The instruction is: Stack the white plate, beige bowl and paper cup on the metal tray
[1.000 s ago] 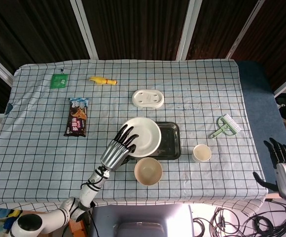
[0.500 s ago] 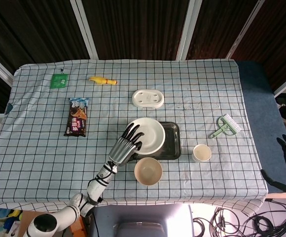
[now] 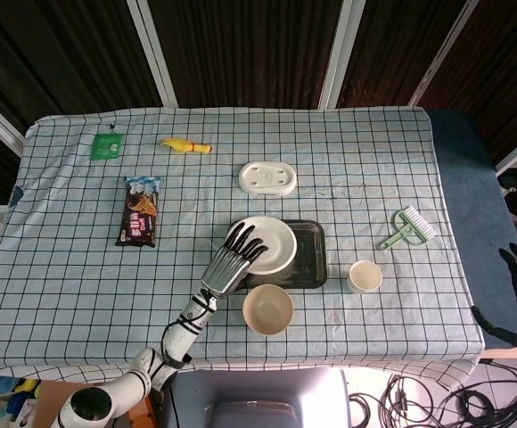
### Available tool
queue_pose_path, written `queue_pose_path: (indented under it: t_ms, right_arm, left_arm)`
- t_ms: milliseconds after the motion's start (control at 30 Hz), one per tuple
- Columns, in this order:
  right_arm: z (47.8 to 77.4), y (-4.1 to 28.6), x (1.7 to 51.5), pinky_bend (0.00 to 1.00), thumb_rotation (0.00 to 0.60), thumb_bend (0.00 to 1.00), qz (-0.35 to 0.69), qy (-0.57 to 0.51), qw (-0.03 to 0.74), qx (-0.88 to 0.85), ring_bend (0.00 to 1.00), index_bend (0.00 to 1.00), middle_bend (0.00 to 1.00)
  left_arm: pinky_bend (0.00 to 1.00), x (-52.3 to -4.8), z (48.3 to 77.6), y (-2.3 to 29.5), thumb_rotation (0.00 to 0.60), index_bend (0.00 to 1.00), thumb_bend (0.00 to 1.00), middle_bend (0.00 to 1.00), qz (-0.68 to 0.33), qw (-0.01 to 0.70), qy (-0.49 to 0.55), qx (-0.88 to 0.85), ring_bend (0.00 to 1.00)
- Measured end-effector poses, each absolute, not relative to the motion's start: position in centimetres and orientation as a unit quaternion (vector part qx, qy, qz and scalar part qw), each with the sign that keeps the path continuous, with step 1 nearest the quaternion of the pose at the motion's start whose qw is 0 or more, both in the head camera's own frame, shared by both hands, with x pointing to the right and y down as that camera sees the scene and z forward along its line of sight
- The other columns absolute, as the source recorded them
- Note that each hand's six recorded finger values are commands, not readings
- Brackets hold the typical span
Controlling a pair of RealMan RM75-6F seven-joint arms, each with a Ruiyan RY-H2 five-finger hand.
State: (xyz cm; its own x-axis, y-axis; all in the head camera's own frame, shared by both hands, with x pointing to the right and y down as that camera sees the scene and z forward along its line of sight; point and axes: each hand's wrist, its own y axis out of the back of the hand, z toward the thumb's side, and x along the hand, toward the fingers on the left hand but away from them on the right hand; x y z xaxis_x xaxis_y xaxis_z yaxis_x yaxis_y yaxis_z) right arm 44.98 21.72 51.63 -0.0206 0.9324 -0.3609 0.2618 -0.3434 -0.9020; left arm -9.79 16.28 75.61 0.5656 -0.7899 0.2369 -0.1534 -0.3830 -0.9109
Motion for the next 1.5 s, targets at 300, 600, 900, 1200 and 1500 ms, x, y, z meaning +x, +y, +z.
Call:
queue_pose_path:
  t_ms: [300, 600, 900, 1200, 1500]
  right_arm:
    - [51.6, 21.7, 45.0, 0.02, 0.6, 0.18, 0.531, -0.48, 0.315, -0.623, 0.0, 0.0, 0.0]
    - [51.6, 21.7, 44.9, 0.02, 0.6, 0.17, 0.53, -0.48, 0.314, -0.625, 0.0, 0.0, 0.0]
    - [51.7, 21.7, 44.9, 0.02, 0.6, 0.17, 0.532, -0.478, 0.314, -0.625, 0.0, 0.0, 0.0]
    - [51.8, 21.8, 44.7, 0.02, 0.6, 0.17, 0.534, -0.474, 0.316, -0.624, 0.0, 0.0, 0.0]
    - [52.4, 22.2, 43.8, 0.01, 0.6, 0.17, 0.531, -0.45, 0.329, -0.637, 0.0, 0.0, 0.0]
  left_arm:
    - [0.0, -9.5, 75.2, 17.5, 0.6, 0.08, 0.32, 0.18, -0.334, 0.477, 0.295, -0.757, 0.0]
    - [0.0, -9.8, 75.7, 17.5, 0.6, 0.0, 0.22, 0.11, -0.359, 0.48, 0.28, -0.75, 0.0]
    - [0.0, -9.8, 75.4, 17.8, 0.6, 0.0, 0.17, 0.06, -0.363, 0.463, 0.265, -0.764, 0.0]
    - [0.0, -10.3, 73.8, 17.7, 0.6, 0.0, 0.18, 0.06, -0.352, 0.456, 0.271, -0.771, 0.0]
    - [0.0, -15.4, 71.8, 16.5, 0.6, 0.0, 0.26, 0.06, -0.364, 0.469, 0.291, -0.751, 0.0]
